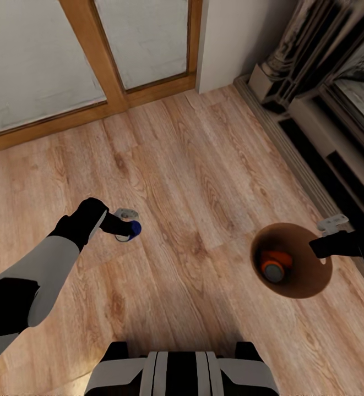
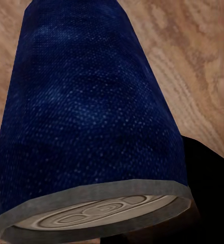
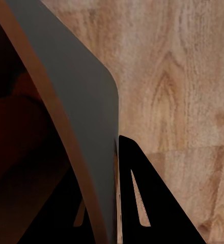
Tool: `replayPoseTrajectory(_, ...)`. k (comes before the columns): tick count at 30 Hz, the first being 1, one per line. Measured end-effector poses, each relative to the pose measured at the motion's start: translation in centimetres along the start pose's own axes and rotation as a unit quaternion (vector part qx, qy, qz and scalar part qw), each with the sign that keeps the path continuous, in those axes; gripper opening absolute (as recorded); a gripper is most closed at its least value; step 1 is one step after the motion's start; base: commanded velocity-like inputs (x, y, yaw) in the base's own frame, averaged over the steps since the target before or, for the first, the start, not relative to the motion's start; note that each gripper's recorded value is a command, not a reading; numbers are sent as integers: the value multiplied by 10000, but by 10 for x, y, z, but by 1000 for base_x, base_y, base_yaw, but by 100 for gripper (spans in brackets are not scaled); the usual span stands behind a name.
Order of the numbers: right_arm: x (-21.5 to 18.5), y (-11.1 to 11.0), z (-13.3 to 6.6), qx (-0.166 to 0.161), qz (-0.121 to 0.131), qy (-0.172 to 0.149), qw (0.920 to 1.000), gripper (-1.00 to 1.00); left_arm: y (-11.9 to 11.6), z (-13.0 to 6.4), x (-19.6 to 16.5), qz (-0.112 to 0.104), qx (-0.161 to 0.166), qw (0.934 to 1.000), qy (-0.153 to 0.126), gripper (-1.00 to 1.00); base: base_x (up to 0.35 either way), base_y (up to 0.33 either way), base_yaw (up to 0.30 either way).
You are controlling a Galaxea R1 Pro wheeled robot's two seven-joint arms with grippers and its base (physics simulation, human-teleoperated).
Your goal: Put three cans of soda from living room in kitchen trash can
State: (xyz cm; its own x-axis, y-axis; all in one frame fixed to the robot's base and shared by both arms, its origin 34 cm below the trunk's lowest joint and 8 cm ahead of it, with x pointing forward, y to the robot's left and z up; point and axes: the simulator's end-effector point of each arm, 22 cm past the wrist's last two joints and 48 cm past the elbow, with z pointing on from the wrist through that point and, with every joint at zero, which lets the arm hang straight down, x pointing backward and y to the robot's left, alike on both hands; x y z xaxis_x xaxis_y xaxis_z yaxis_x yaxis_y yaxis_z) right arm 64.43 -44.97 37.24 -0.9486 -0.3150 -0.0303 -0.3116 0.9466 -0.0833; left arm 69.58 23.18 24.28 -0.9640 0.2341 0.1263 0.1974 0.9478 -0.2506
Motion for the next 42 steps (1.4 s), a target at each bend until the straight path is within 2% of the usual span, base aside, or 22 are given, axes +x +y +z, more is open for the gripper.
replayPoseTrajectory(3, 0, -3, -7, 22, -26, 12, 10000, -100, -1, -3, 2, 21, 10, 10000, -11, -100, 0, 0, 0)
replayPoseTrajectory(10, -3, 4, -22, -223, 14, 2, 9998, -100, -3, -12, 7, 2, 40, 10000, 42, -100, 0, 0, 0)
replayPoseTrajectory(13, -11, 7, -32, -198, -83, -94, 9997, -100, -5, -18, 7, 14, 55, 10000, 25, -100, 0, 0, 0)
replayPoseTrajectory(15, -14, 10, -37, -242, -74, -125, 9996, -100, -13, -22, 6, 19, 208, 9998, 19, -100, 0, 0, 0)
replayPoseTrajectory(16, -16, 10, -40, -242, -82, -143, 9996, -100, -30, -25, 6, -13, 583, 9983, 23, -100, 0, 0, 0)
replayPoseTrajectory(17, -16, 9, -42, -230, -89, -141, 9996, -100, -30, -27, 7, 32, 578, 9983, 32, -100, 0, 0, 0)
replayPoseTrajectory(21, -18, 8, -49, -176, -140, -136, 9997, -100, -36, -35, 11, -9, 767, 9970, 83, -100, 0, 0, 0)
replayPoseTrajectory(24, -20, 16, -53, -281, -83, -156, 9995, -100, -48, -38, 22, -92, 1072, 9939, 226, -100, 0, 0, 0)
replayPoseTrajectory(26, -10, 24, -51, -361, -65, -62, 9993, -100, -57, -41, 32, -136, 1326, 9905, 352, -100, 0, 0, 0)
replayPoseTrajectory(28, 3, 29, -51, -417, -52, 56, 9991, -100, -58, -44, 35, -148, 1352, 9899, 397, -100, 0, 0, 0)
replayPoseTrajectory(31, 14, 33, -52, -445, -65, 170, 9988, -100, -25, -36, 72, -197, 865, 9936, 703, -100, 0, 0, 0)
replayPoseTrajectory(32, 16, 35, -54, -468, -61, 183, 9987, -100, -19, -37, 77, -251, 770, 9939, 744, -100, 0, 0, 0)
replayPoseTrajectory(33, 21, 37, -54, -503, -52, 234, 9984, -100, -2, -37, 88, -289, 481, 9946, 868, -100, 0, 0, 0)
replayPoseTrajectory(34, 24, 39, -55, -535, -33, 264, 9982, -100, 7, -40, 93, -376, 376, 9942, 930, -100, 0, 0, 0)
replayPoseTrajectory(35, 26, 41, -56, -553, -37, 281, 9981, -100, 19, -44, 99, -447, 234, 9938, 993, -100, 0, 0, 0)
replayPoseTrajectory(36, 32, 42, -56, -573, -31, 336, 9978, -100, 46, -53, 110, -619, -16, 9922, 1084, -100, 0, 0, 0)
replayPoseTrajectory(37, 34, 43, -58, -581, -31, 357, 9977, -100, 65, -61, 117, -615, -238, 9912, 1144, -100, 0, 0, 0)
replayPoseTrajectory(38, 35, 43, -59, -584, -51, 362, 9976, -100, 72, -66, 120, -734, -265, 9903, 1152, -100, 0, 0, 0)
replayPoseTrajectory(40, 38, 45, -61, -625, -159, 335, 9974, -100, 106, -82, 131, -817, -662, 9869, 1223, -100, 0, 0, 0)
replayPoseTrajectory(42, 41, 47, -64, -656, -182, 343, 9971, -100, 115, -90, 132, -875, -771, 9858, 1209, -100, 0, 0, 0)
